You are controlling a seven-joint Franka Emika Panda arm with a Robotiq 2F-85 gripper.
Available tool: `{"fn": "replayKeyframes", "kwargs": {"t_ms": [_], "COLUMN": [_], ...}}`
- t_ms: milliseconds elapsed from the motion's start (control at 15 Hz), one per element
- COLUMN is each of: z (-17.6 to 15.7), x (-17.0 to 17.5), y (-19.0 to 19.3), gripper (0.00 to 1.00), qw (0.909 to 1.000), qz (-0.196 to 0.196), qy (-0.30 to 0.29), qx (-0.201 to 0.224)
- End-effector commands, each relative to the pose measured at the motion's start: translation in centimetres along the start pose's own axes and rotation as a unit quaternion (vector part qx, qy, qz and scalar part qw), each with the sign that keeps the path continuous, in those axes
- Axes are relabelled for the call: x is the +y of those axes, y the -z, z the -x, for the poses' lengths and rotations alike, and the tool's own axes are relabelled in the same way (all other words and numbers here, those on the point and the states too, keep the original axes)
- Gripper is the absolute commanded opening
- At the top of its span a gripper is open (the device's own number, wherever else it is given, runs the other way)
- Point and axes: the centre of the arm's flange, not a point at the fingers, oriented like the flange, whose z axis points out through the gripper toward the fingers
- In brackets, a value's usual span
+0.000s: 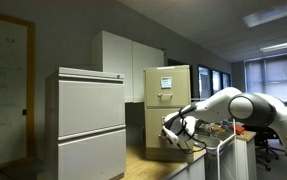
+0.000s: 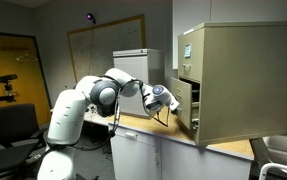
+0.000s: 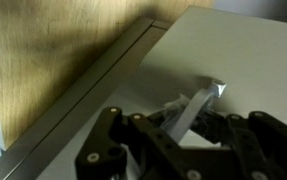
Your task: Open the bottom drawer of the right cabinet
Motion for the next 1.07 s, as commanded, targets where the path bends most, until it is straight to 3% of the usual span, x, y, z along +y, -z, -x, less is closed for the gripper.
{"fn": "replayKeyframes", "kwargs": {"t_ms": [0, 333, 1000], "z": [5.3, 8.8, 16.6], "x": [5.2, 6.9, 9.9], "y": [3.6, 6.5, 12.8], "gripper": [0.03, 0.03, 0.03], "qw": [0.9967, 0.9943, 0.9928], "qz": [0.031, 0.032, 0.046], "qy": [0.026, 0.027, 0.026], "qx": [-0.07, -0.097, -0.108]}}
